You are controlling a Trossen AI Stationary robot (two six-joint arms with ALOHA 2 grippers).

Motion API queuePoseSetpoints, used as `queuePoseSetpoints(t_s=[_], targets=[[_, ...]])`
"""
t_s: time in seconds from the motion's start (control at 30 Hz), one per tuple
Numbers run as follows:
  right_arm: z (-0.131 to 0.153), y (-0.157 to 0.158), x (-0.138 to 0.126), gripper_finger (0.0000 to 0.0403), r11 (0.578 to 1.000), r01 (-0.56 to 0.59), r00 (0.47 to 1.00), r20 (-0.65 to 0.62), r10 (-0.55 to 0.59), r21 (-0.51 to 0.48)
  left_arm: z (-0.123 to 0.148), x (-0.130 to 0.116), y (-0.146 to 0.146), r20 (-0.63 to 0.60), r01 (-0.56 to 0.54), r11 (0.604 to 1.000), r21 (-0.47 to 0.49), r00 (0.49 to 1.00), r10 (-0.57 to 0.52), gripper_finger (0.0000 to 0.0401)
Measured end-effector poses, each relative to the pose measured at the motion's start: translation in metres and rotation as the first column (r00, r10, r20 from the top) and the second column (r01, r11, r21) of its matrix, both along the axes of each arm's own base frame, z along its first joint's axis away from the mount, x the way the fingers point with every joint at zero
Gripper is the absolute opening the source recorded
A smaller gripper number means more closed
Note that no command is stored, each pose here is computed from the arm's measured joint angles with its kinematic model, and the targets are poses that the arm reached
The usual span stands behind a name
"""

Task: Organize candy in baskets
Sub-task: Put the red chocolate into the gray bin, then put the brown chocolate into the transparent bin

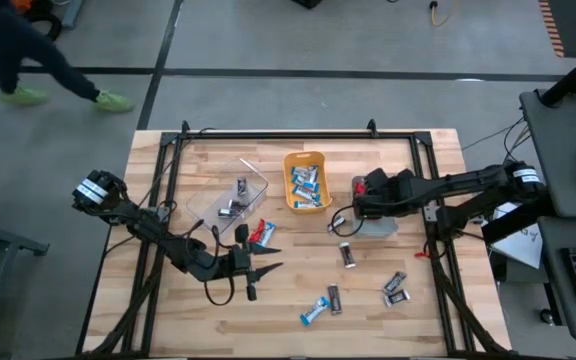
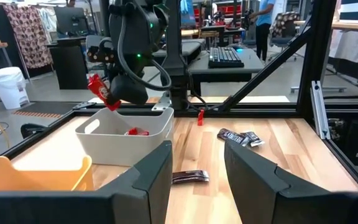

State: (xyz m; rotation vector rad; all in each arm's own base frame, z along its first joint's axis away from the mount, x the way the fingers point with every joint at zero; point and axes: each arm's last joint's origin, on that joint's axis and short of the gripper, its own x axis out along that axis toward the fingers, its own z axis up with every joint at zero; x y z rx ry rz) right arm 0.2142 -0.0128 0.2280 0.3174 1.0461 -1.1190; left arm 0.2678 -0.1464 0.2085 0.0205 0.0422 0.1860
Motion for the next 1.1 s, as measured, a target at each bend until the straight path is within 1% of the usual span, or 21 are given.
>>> queuePoseSetpoints(t_s=[0.13, 0.23, 0.47, 0.63, 0.77, 0.9, 1.0, 1.1], targets=[[0.0, 0.0, 0.0, 0.0036, 1.0, -0.007, 1.0, -0.006, 0.007, 0.0, 0.0, 0.0, 0.0, 0.0, 0.0, 1.0, -0.005, 1.0, 0.0, 0.0131], [0.0, 0.0, 0.0, 0.005, 1.0, -0.009, 1.0, -0.007, 0.009, 0.018, -0.001, 0.0, 0.0, -0.004, 0.0, 1.0, -0.01, 1.0, 0.0, 0.0131], [0.0, 0.0, 0.0, 0.0117, 1.0, -0.007, 1.0, -0.005, 0.007, 0.02, -0.002, 0.0, 0.0, -0.014, -0.001, 1.0, -0.018, 1.0, 0.001, 0.0131], [0.0, 0.001, 0.0, 0.0147, 0.999, -0.011, 1.0, -0.006, 0.011, 0.032, -0.002, 0.0, 0.0, -0.013, -0.002, 1.0, -0.021, 1.0, 0.002, 0.0131], [0.01, 0.004, 0.006, 0.0152, 0.99, -0.047, 0.999, 0.029, 0.043, 0.136, -0.002, 0.0, 0.0, -0.01, -0.002, 0.999, -0.034, 1.0, 0.002, 0.0131], [0.023, 0.014, 0.012, 0.0146, 0.967, -0.133, 0.99, 0.071, 0.12, 0.219, -0.002, 0.0, 0.0, -0.008, -0.003, 0.999, -0.047, 1.0, 0.002, 0.0131], [0.032, 0.025, 0.016, 0.0142, 0.936, -0.217, 0.975, 0.107, 0.194, 0.277, -0.002, 0.0, 0.0, -0.009, -0.003, 0.998, -0.058, 1.0, 0.002, 0.0131], [0.039, 0.039, 0.018, 0.0142, 0.889, -0.307, 0.951, 0.137, 0.277, 0.339, -0.004, 0.0, 0.0, -0.02, -0.004, 0.999, -0.053, 1.0, 0.003, 0.0131]])
